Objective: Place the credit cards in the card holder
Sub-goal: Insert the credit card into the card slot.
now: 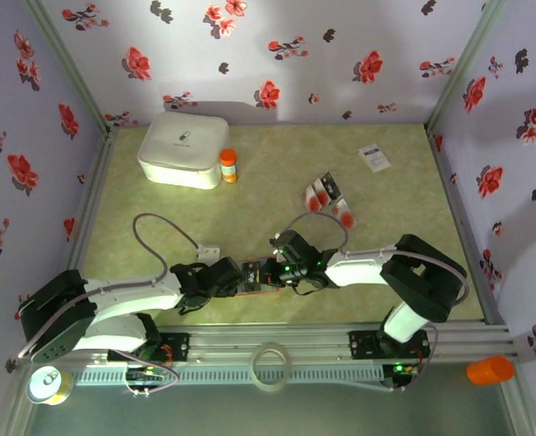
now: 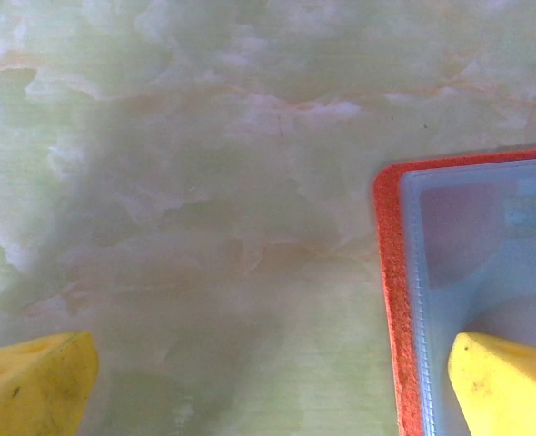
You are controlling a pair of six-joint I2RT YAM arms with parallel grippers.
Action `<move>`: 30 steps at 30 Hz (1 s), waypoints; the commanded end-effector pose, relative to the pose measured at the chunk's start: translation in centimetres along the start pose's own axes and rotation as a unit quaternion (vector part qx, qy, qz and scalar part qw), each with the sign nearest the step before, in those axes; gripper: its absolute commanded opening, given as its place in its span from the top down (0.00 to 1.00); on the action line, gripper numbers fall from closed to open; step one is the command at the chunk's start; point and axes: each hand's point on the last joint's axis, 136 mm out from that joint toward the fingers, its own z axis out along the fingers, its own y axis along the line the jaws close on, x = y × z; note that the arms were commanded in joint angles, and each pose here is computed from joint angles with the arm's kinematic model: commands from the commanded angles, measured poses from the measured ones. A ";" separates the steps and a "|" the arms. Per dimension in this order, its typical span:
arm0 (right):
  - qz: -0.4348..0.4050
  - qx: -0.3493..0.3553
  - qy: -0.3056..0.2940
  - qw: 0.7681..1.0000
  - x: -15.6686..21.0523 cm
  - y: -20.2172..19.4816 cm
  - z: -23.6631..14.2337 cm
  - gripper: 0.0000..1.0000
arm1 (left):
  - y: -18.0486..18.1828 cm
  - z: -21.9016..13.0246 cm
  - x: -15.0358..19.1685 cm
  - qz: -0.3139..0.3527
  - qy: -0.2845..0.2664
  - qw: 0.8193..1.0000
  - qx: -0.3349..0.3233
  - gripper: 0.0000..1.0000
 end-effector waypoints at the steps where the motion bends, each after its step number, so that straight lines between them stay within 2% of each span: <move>1: 0.007 0.024 0.032 0.999 1.3 -1.4 0.3 1.00 | 1.2 0.1 0.5 0.006 -0.002 1.000 -0.021 0.00; 12: 0.002 0.014 0.043 0.999 0.6 0.0 1.8 0.98 | 0.8 -0.5 -0.6 0.004 -0.020 1.000 -0.012 0.00; 19: -0.037 0.033 0.043 0.998 0.0 1.1 0.3 0.67 | 2.0 -1.5 -1.9 -0.008 -0.036 0.999 -0.019 0.00; 21: -0.053 0.042 0.039 0.997 -0.4 1.5 -0.7 0.62 | 2.8 -1.6 -1.9 -0.019 -0.036 0.999 -0.023 0.00; 27: -0.090 0.062 0.032 0.993 -1.5 2.6 -2.4 0.61 | 4.7 -1.3 -1.0 -0.048 -0.028 0.998 -0.027 0.00; 30: -0.098 0.063 0.034 0.993 -1.8 2.9 -2.2 0.64 | 4.9 -1.0 -0.4 -0.052 -0.021 0.998 -0.027 0.00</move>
